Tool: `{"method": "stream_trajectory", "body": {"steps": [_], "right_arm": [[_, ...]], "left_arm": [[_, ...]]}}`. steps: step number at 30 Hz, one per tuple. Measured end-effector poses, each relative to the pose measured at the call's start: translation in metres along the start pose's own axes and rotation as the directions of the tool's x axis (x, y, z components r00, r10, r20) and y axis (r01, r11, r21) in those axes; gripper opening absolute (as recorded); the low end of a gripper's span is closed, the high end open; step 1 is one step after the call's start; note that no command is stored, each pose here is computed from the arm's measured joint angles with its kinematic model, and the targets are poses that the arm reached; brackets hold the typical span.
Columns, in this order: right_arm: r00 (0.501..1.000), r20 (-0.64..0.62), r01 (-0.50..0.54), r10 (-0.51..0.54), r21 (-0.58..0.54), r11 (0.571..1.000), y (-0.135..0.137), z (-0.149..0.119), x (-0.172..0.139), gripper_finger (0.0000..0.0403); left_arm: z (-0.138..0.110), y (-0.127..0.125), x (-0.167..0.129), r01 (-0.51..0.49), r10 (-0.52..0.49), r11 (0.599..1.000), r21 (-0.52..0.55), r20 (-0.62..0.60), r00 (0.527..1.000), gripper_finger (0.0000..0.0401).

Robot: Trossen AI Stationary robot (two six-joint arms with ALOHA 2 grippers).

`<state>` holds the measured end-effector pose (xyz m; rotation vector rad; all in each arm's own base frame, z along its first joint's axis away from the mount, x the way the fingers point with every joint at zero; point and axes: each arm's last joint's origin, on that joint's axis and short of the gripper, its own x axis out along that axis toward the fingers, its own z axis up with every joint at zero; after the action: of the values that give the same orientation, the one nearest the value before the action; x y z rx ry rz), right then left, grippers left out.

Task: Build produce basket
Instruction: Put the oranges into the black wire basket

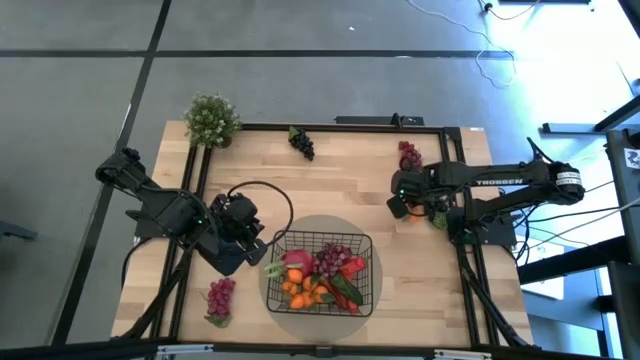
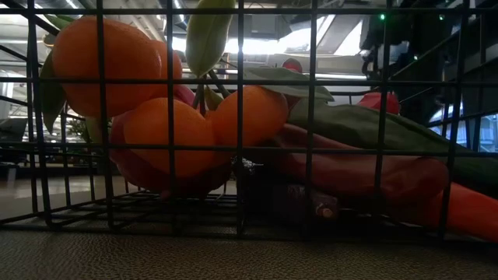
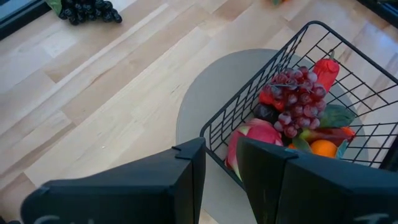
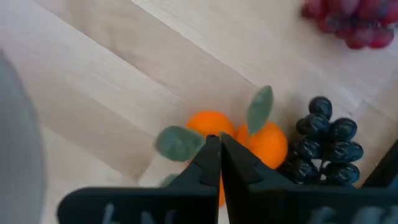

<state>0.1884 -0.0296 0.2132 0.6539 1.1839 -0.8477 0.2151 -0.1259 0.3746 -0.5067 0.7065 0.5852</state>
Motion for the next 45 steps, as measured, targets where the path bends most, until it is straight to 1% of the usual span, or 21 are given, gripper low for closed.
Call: {"method": "stream_trajectory", "body": {"steps": [9, 14, 17, 20, 23, 26, 32, 33, 35, 39, 45], "right_arm": [[0.991, 0.092, -0.093, 0.098, -0.054, 0.994, 0.018, 0.016, -0.047, 0.0000], [0.983, 0.140, -0.110, 0.122, -0.090, 0.990, 0.023, 0.020, -0.070, 0.0000], [0.979, 0.126, -0.149, 0.160, -0.091, 0.985, 0.025, 0.022, -0.075, 0.0000], [0.974, 0.068, -0.210, 0.217, -0.096, 0.973, 0.027, 0.021, -0.077, 0.0000], [0.968, 0.022, -0.245, 0.248, -0.102, 0.964, 0.027, 0.019, -0.077, 0.0002], [0.974, 0.002, -0.224, 0.226, -0.105, 0.969, 0.025, 0.017, -0.076, 0.0017], [0.986, -0.047, -0.166, 0.162, -0.104, 0.981, 0.019, 0.012, -0.075, 0.0075], [0.987, -0.056, -0.155, 0.151, -0.092, 0.984, 0.018, 0.011, -0.074, 0.0083], [0.989, -0.074, -0.129, 0.127, -0.034, 0.991, 0.016, 0.008, -0.068, 0.0095], [0.993, -0.085, -0.082, 0.084, 0.031, 0.996, 0.013, 0.002, -0.050, 0.0101], [0.994, -0.106, -0.017, 0.022, 0.047, 0.999, 0.006, -0.004, -0.028, 0.0102]], "left_arm": [[-0.004, -0.001, -0.003, 0.013, -0.013, 1.000, 0.013, -0.005, 1.000, 0.0078], [-0.005, -0.002, -0.004, 0.017, -0.017, 1.000, 0.015, -0.006, 1.000, 0.0078], [-0.005, -0.002, -0.004, 0.017, -0.017, 1.000, 0.015, -0.006, 1.000, 0.0078], [-0.005, -0.002, -0.004, 0.017, -0.017, 1.000, 0.015, -0.006, 1.000, 0.0078], [-0.005, -0.002, -0.004, 0.017, -0.017, 1.000, 0.015, -0.006, 1.000, 0.0078], [-0.005, -0.002, -0.004, 0.016, -0.016, 1.000, 0.016, -0.006, 1.000, 0.0078], [-0.005, -0.002, -0.004, 0.017, -0.016, 1.000, 0.016, -0.006, 1.000, 0.0078], [-0.005, -0.002, -0.004, 0.017, -0.016, 1.000, 0.016, -0.006, 1.000, 0.0078], [-0.004, -0.002, -0.004, 0.016, -0.016, 1.000, 0.016, -0.006, 1.000, 0.0078], [-0.004, -0.002, -0.004, 0.016, -0.016, 1.000, 0.017, -0.006, 1.000, 0.0078], [-0.004, -0.002, -0.004, 0.016, -0.016, 1.000, 0.017, -0.006, 1.000, 0.0078]]}}
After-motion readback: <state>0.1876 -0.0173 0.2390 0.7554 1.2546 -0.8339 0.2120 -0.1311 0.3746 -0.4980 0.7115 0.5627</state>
